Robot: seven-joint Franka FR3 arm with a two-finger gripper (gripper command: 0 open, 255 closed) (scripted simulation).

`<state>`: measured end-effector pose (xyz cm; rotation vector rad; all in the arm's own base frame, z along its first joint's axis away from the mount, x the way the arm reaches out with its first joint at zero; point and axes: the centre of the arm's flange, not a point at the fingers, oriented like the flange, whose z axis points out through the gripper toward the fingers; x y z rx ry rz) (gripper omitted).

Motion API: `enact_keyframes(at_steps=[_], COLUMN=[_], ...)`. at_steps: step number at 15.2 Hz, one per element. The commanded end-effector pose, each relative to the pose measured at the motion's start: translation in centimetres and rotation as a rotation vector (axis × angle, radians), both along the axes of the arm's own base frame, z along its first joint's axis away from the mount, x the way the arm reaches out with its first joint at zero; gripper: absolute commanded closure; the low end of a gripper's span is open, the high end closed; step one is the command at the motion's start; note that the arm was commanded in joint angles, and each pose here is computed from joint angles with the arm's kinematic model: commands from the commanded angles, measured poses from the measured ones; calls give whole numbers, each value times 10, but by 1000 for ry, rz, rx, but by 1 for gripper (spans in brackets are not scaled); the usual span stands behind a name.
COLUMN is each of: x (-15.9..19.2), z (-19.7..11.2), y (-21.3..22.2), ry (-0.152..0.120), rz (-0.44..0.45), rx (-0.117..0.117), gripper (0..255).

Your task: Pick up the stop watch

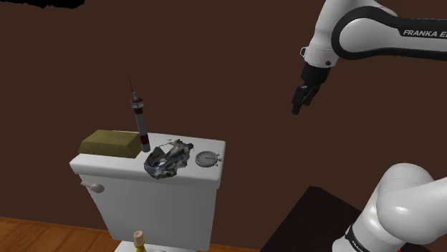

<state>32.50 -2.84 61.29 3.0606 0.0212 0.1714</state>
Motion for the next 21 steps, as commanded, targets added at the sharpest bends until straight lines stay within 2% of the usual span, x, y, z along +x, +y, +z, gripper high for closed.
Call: enact_keyframes(at_steps=[1, 21], x=[0, 120], z=[0, -101], y=[0, 208], ry=[0, 95], rz=[0, 164], rx=[0, 54], gripper=[0, 0])
